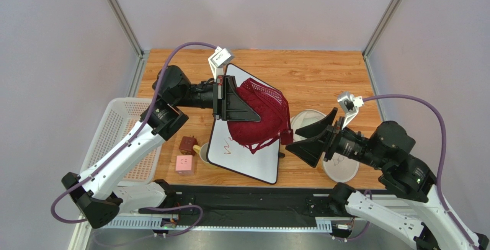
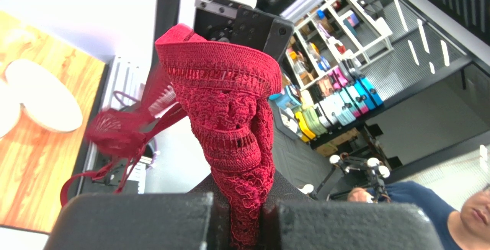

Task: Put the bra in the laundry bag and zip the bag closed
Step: Adjust the bra.

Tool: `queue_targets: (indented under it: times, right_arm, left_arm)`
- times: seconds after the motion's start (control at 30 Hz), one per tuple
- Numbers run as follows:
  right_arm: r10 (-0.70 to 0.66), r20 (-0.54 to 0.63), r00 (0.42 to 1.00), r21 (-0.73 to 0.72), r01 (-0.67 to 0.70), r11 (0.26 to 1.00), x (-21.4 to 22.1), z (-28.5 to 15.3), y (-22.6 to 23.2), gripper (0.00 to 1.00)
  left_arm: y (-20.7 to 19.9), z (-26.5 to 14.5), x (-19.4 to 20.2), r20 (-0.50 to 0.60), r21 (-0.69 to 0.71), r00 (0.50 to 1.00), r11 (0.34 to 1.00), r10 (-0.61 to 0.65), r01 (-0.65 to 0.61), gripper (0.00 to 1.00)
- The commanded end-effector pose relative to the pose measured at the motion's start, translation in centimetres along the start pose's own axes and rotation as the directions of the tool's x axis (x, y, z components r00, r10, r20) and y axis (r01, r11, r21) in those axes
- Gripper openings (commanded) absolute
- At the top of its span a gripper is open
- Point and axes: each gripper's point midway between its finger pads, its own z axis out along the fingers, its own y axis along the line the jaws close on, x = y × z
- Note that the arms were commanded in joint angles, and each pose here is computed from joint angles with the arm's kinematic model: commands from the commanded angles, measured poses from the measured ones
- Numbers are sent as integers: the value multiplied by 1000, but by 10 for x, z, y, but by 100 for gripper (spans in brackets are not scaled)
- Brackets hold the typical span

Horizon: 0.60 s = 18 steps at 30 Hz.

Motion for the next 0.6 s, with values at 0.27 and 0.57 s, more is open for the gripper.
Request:
queue_targets:
  times: [0.27, 0.57]
  right_arm:
    - [569, 98, 816, 299, -570, 765, -20, -6, -9, 100]
    - [910, 209, 359, 17, -931, 364, -54, 44, 0, 100]
  left_arm:
    - [18, -19, -1, -157, -217, 967, 948, 202, -233, 0]
    - [40, -27, -6, -157, -332, 902, 839, 402, -431, 0]
